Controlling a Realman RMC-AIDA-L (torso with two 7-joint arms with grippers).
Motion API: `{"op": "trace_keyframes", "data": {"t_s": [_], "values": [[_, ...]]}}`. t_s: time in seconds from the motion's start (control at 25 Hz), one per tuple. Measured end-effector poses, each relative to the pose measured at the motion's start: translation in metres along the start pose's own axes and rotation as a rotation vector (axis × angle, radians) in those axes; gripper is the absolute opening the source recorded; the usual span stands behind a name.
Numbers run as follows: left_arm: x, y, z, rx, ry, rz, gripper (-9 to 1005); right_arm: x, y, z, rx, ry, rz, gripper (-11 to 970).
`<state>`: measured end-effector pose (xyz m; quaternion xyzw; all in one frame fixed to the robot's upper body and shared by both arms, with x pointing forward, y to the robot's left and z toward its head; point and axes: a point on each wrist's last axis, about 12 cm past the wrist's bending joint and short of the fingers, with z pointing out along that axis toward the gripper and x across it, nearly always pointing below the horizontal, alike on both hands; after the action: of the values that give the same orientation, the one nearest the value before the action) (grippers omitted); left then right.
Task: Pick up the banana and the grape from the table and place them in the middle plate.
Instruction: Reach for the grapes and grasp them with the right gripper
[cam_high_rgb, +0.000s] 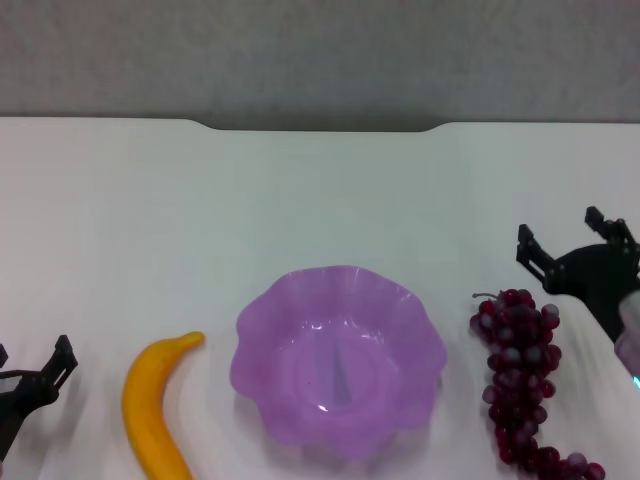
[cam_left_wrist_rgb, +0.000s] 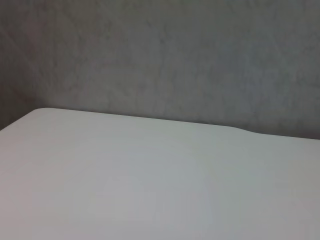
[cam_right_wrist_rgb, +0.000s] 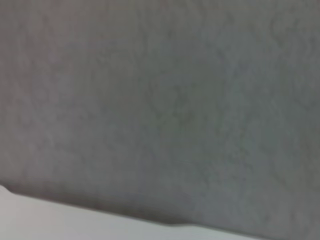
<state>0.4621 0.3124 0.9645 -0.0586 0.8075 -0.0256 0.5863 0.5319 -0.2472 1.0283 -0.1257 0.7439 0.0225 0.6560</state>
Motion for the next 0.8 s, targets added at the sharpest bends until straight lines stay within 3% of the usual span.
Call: {"op": "trace_keyframes", "data": {"t_s": [0.28, 0.56, 0.8], "values": [[0.0, 0.003, 0.0, -0.011, 0.004, -0.001, 881, -0.032, 0.003, 0.011, -0.032, 0.175, 0.004, 887], [-0.001, 0.002, 0.002, -0.007, 0.004, 0.003, 882, -0.052, 0.002, 0.027, -0.207, 0.401, 0.145, 885], [-0.001, 0.002, 0.002, -0.008, 0.004, 0.002, 881, -0.07, -0.007, 0.032, -0.267, 0.505, 0.238, 884]]}}
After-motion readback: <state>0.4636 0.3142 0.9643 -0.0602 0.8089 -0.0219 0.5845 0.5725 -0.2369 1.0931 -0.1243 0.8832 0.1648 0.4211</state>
